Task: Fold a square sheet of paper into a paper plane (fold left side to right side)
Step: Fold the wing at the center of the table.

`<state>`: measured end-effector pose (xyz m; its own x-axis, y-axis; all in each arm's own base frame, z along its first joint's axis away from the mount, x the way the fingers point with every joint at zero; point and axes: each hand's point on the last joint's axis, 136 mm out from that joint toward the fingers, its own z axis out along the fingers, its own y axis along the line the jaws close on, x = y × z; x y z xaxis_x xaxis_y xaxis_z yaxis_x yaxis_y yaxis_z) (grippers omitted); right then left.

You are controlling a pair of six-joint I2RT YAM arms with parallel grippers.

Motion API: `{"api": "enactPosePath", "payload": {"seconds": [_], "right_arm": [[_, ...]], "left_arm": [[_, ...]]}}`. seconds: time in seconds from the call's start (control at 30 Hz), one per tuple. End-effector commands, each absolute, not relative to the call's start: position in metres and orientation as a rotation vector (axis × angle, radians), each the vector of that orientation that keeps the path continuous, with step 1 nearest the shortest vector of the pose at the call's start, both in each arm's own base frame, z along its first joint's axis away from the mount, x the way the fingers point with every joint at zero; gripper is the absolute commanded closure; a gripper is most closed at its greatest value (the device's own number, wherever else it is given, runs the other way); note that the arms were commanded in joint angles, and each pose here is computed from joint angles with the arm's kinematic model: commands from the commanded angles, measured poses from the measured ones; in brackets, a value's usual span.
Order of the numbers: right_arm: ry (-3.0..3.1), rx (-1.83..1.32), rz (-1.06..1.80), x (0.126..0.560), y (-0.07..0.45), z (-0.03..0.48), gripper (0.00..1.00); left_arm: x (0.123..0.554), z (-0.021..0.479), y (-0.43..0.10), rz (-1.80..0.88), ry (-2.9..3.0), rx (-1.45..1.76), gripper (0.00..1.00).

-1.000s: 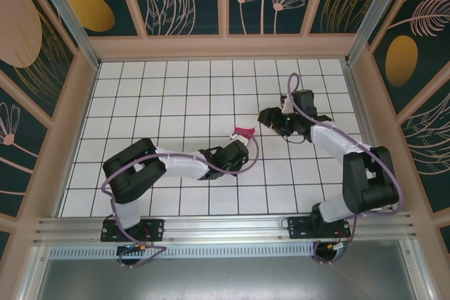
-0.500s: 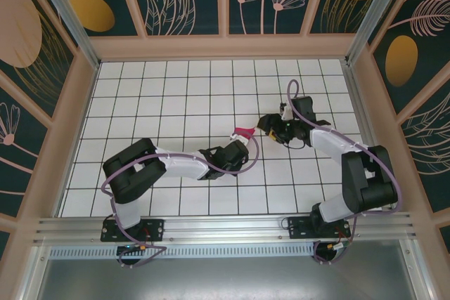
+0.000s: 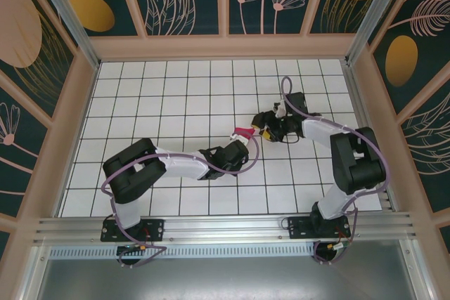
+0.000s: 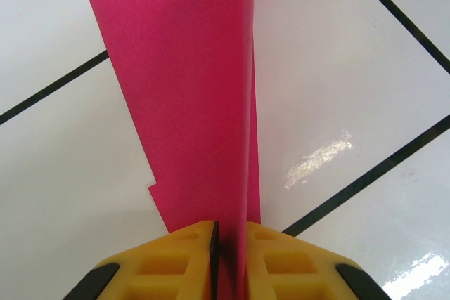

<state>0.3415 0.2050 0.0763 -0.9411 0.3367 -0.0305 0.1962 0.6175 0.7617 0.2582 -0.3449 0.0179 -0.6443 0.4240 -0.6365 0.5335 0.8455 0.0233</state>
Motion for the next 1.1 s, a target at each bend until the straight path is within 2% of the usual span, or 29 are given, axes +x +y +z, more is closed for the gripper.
{"api": "enactPosePath", "payload": {"seconds": [0.0, 0.2, 0.33, 0.5, 0.67, 0.93, 1.07], "right_arm": [[2.696, 0.439, 1.249, 0.348, 0.217, 0.079, 0.41], [2.743, 0.470, 1.203, 0.347, 0.218, 0.063, 0.45], [2.771, 0.468, 1.194, 0.343, 0.220, 0.055, 0.52], [2.770, 0.454, 1.207, 0.343, 0.223, 0.055, 0.75], [2.774, 0.447, 1.208, 0.341, 0.223, 0.056, 0.92], [2.782, 0.441, 1.203, 0.341, 0.224, 0.055, 0.93], [2.782, 0.439, 1.203, 0.341, 0.224, 0.055, 0.93]], "left_arm": [[0.260, 0.020, -0.344, -0.201, 2.362, 0.681, 0.82], [0.260, 0.020, -0.345, -0.197, 2.361, 0.687, 0.82], [0.261, 0.021, -0.346, -0.195, 2.358, 0.692, 0.80], [0.260, 0.025, -0.348, -0.210, 2.351, 0.703, 0.74], [0.258, 0.037, -0.352, -0.252, 2.335, 0.709, 0.67], [0.259, 0.056, -0.357, -0.297, 2.307, 0.698, 0.52], [0.261, 0.055, -0.353, -0.268, 2.304, 0.700, 0.52]]}}
